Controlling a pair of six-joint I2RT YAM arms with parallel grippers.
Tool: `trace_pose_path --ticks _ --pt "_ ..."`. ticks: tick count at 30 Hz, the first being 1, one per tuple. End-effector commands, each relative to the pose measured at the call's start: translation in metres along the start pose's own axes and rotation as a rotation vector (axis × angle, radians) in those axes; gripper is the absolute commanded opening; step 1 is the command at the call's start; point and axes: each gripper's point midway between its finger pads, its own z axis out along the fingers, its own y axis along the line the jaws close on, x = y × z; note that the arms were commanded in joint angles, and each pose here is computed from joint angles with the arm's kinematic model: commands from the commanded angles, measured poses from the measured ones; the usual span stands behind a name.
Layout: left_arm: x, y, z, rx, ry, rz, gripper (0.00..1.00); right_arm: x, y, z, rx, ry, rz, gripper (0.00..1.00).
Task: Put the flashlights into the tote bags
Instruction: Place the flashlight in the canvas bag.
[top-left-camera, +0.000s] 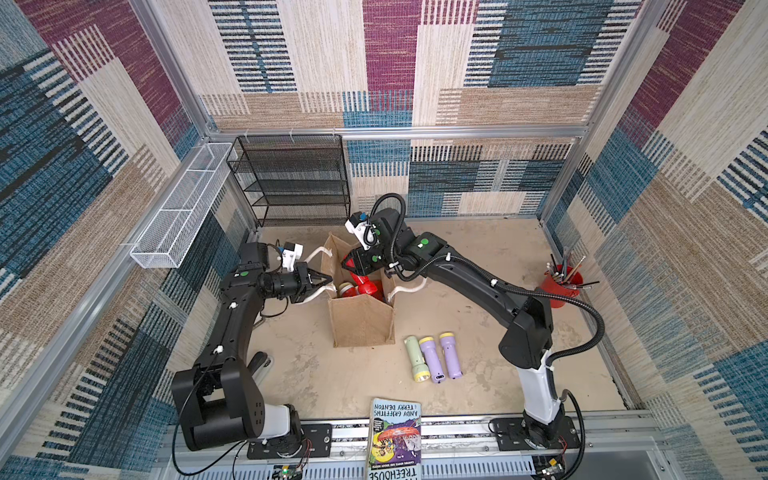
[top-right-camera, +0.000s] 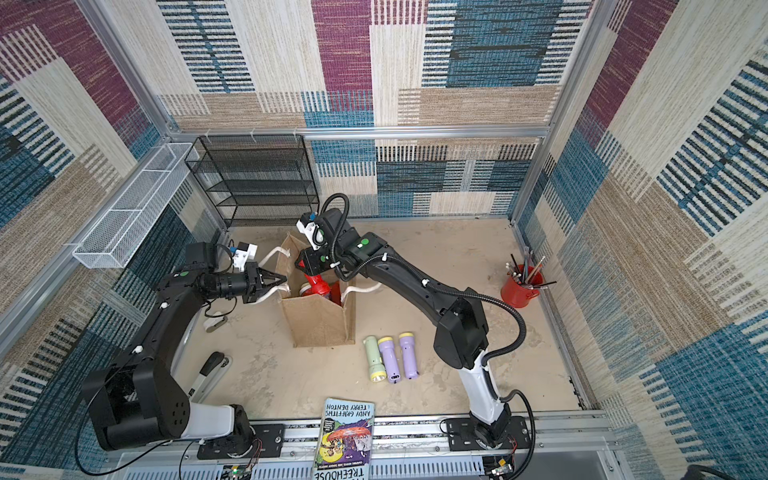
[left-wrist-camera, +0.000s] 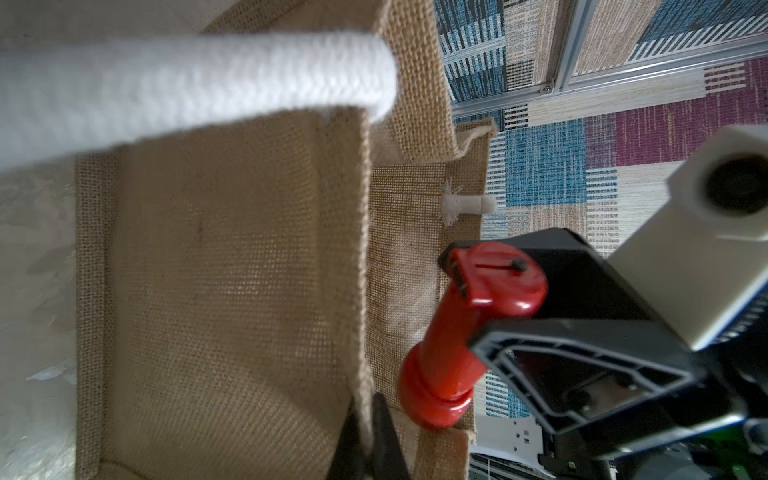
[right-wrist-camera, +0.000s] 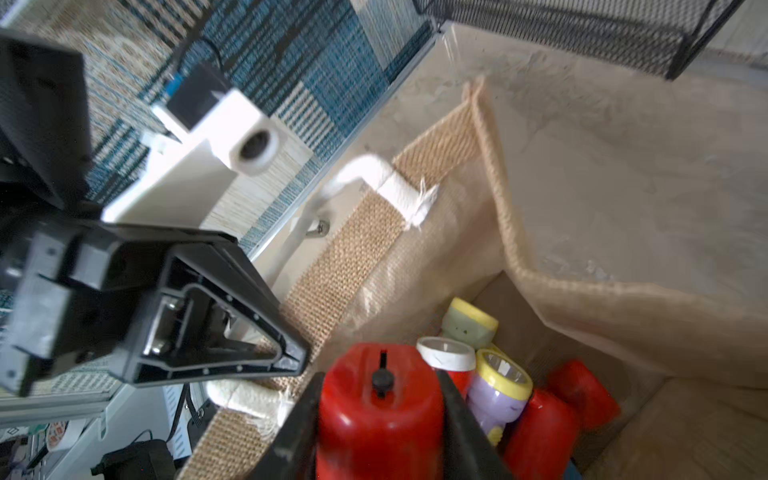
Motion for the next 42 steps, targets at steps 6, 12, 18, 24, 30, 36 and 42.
trace_pose_path --ticks 6,12,18,24,30,36,42 --pt "-0.003 -0.007 -0.001 0.029 -0.01 0.031 0.0 0.035 -0.019 0.029 0.027 0.091 -0.004 0.31" --pt "-0.003 -0.007 -0.001 0.032 -0.007 0.026 0.0 0.074 -0.044 0.047 0.113 0.204 -0.006 0.3" --pt "-0.003 -0.006 -0.001 0.028 -0.008 0.025 0.0 0.102 -0.072 0.056 0.223 0.273 0.013 0.31" --pt "-0.003 -0.006 -0.001 0.027 -0.008 0.027 0.0 0.12 -0.081 0.069 0.233 0.31 0.043 0.32" --pt "-0.003 -0.005 0.0 0.023 -0.007 0.026 0.0 0.133 -0.084 0.079 0.24 0.341 0.056 0.37" --pt "-0.002 -0.003 0.0 0.016 -0.005 0.023 0.0 0.137 -0.086 0.076 0.257 0.359 0.06 0.54" --pt "-0.002 -0.003 0.0 0.014 -0.006 0.023 0.0 0.129 -0.084 0.065 0.285 0.349 0.04 0.59"
